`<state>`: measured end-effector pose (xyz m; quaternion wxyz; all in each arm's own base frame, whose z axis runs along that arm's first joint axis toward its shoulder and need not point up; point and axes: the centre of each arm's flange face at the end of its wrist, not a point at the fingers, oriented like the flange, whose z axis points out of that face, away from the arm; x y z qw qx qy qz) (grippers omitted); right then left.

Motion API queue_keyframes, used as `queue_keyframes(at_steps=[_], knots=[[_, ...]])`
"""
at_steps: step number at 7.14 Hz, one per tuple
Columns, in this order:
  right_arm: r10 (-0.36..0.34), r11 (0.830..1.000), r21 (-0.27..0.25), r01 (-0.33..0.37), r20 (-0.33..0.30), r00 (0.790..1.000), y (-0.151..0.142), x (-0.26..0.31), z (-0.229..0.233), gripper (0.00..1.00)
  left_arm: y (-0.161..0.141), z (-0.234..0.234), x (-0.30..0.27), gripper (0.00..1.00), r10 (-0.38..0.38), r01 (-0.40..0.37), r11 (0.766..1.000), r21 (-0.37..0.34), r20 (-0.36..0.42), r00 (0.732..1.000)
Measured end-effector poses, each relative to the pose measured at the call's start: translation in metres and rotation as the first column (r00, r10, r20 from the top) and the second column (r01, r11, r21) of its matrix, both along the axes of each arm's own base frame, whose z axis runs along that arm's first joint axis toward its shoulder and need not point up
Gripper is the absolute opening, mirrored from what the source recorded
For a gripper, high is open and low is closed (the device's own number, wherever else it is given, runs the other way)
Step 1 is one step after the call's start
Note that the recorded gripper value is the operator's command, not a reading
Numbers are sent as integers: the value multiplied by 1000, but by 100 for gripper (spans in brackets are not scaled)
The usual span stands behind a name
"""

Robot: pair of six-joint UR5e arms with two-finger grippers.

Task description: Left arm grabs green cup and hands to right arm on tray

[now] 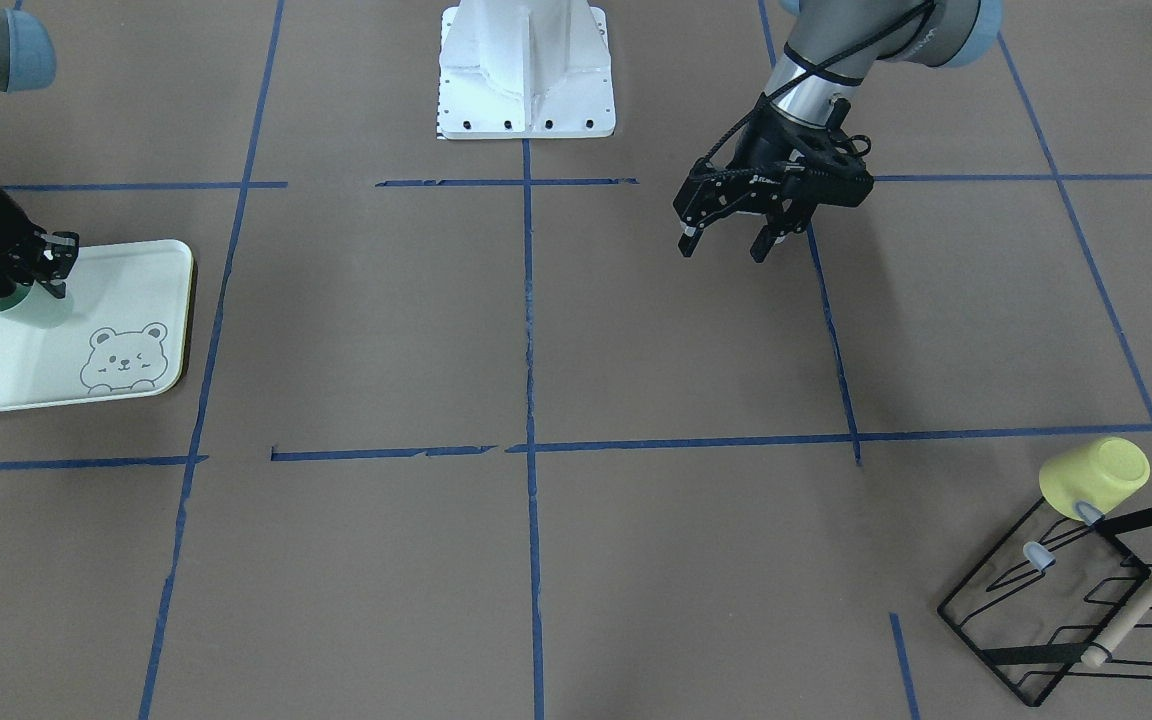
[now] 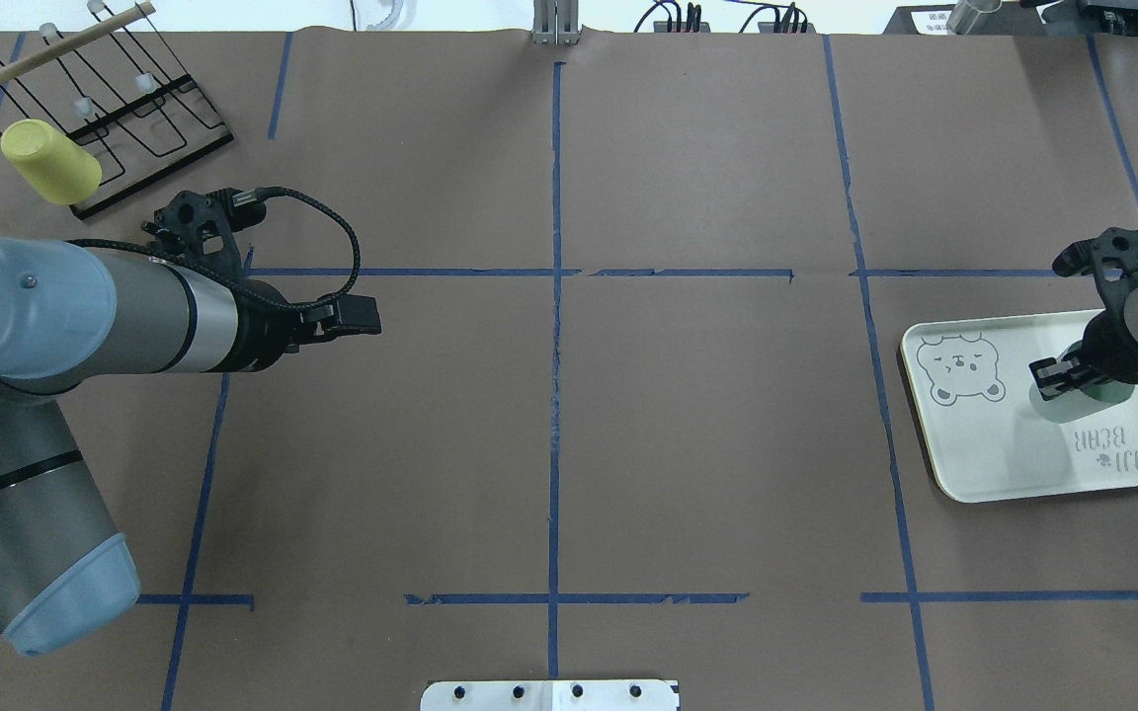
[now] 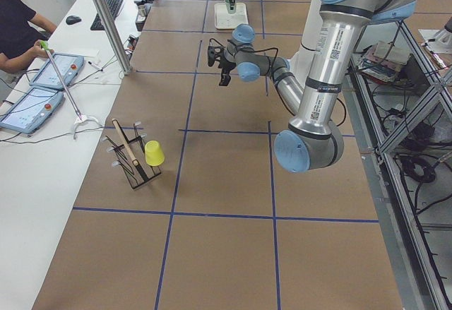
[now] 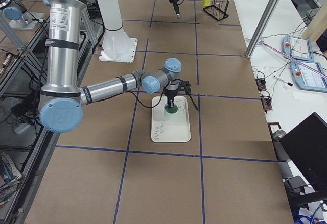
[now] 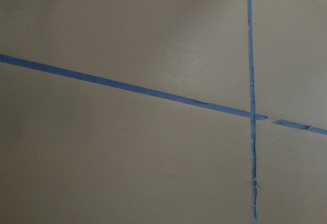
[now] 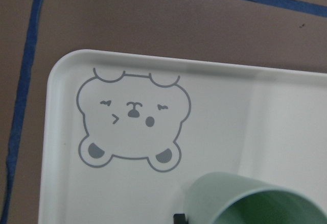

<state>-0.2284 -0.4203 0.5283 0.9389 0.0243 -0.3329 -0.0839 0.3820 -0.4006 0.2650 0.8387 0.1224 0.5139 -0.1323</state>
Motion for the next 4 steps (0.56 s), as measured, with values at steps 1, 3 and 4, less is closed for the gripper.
queue_keyframes(at_steps=[1, 3, 4], knots=[[-9, 1000, 6, 9, -12, 1000, -4, -11, 2, 34, 0, 1, -1, 100, 0, 0, 1000, 0, 2, 1000], [-12, 1000, 13, 12, -18, 1000, -6, -16, 3, 100, 0, -1, -2, 100, 0, 0, 1000, 2, 1, 1000], [-8, 1000, 21, 8, -13, 1000, -5, -14, -2, 100, 1, -1, -2, 100, 0, 0, 1000, 3, 0, 1000]])
